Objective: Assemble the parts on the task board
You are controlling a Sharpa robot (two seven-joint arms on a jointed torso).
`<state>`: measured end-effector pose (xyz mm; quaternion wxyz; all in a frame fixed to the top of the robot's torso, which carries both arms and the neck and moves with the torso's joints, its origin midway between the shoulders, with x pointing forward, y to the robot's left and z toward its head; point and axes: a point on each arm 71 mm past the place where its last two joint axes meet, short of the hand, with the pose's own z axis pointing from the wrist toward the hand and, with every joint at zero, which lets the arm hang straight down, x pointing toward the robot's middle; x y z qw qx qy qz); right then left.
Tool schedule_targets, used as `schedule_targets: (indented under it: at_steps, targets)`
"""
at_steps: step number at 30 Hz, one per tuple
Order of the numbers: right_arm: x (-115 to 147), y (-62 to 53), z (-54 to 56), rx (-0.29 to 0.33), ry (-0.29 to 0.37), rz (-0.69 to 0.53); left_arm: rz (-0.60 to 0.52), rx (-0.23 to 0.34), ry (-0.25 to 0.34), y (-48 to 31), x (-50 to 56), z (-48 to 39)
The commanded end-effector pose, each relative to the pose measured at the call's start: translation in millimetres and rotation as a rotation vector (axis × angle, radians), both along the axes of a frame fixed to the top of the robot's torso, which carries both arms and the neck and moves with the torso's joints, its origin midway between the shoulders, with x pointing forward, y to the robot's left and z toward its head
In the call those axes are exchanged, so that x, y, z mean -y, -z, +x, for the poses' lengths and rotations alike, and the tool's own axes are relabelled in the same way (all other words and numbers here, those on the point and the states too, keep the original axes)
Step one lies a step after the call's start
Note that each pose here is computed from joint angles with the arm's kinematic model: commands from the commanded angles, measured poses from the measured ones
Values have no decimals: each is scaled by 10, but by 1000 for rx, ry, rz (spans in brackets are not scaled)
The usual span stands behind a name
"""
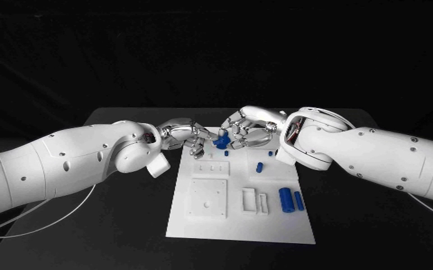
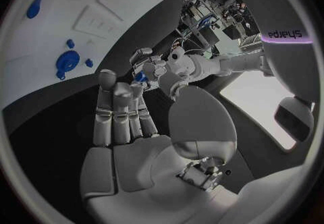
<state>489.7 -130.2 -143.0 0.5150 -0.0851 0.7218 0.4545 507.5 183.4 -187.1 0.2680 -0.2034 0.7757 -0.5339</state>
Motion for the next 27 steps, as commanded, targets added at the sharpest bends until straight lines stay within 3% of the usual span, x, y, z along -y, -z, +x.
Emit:
schedule_targets:
  at_steps: [1,10,19,27]
  targets:
    - [-30,42,-36,-25,-28,-16,-29,17,-32,-46,-8,31]
    - [-20,42,-55,-37,-21,4,-12,28,-58,-42,-42,55]
    - [-77,56,-104,-62,-37,18,-1,29,-45,-35,-28,47]
    - [54,48,1,-27,29,34,24,31,-12,-23,-8,22]
